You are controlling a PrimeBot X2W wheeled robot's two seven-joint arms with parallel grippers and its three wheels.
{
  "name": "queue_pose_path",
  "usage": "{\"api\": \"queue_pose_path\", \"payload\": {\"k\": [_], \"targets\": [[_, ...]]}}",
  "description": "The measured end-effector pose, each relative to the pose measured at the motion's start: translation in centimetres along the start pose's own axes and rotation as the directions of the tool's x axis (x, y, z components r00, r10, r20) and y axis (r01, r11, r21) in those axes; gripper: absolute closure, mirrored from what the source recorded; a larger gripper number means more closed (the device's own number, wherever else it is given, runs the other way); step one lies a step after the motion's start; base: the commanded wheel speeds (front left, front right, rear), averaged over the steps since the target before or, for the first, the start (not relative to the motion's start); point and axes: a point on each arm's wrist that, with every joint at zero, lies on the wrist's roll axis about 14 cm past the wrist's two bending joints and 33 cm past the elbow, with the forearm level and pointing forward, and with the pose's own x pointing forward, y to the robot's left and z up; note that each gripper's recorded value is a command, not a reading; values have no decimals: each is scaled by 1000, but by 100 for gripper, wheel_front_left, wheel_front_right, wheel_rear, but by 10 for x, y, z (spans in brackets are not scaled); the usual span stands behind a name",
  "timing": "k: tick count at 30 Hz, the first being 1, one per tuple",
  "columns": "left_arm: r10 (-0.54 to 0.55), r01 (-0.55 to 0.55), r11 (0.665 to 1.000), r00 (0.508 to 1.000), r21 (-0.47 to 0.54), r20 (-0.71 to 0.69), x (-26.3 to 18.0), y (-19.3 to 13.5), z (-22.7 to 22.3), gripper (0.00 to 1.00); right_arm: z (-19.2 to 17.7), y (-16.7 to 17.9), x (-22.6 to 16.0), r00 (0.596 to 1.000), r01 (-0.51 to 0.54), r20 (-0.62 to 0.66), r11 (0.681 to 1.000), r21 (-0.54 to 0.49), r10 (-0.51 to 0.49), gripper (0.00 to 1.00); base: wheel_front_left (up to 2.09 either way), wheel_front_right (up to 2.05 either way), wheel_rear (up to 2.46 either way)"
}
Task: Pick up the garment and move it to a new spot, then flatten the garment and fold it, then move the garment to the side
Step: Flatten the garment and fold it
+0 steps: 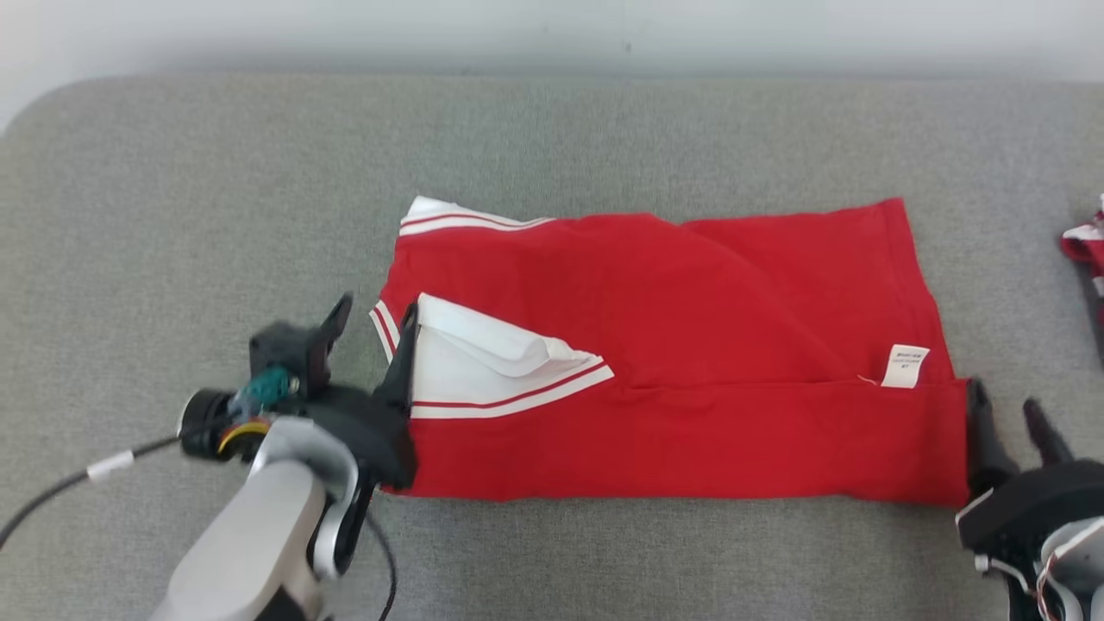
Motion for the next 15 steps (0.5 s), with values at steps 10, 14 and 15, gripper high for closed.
{"api": "queue_pose_path", "payload": {"k": [10,14,15], "targets": [[42,-42,999,985,4,-169,-55,4,-45,0,4,-10,-27,998,14,-56,1000,-14,-15,0,0,0,0],[52,-58,998,969,-20,-240,-66,-1,-61,0,-3,-11,-23,996,20,-92,1000,-24,-22,0,0,0,0],[54,-63,998,966,-27,-255,-68,-2,-64,0,-4,-12,-22,995,27,-99,999,-27,-29,0,0,0,0]]}}
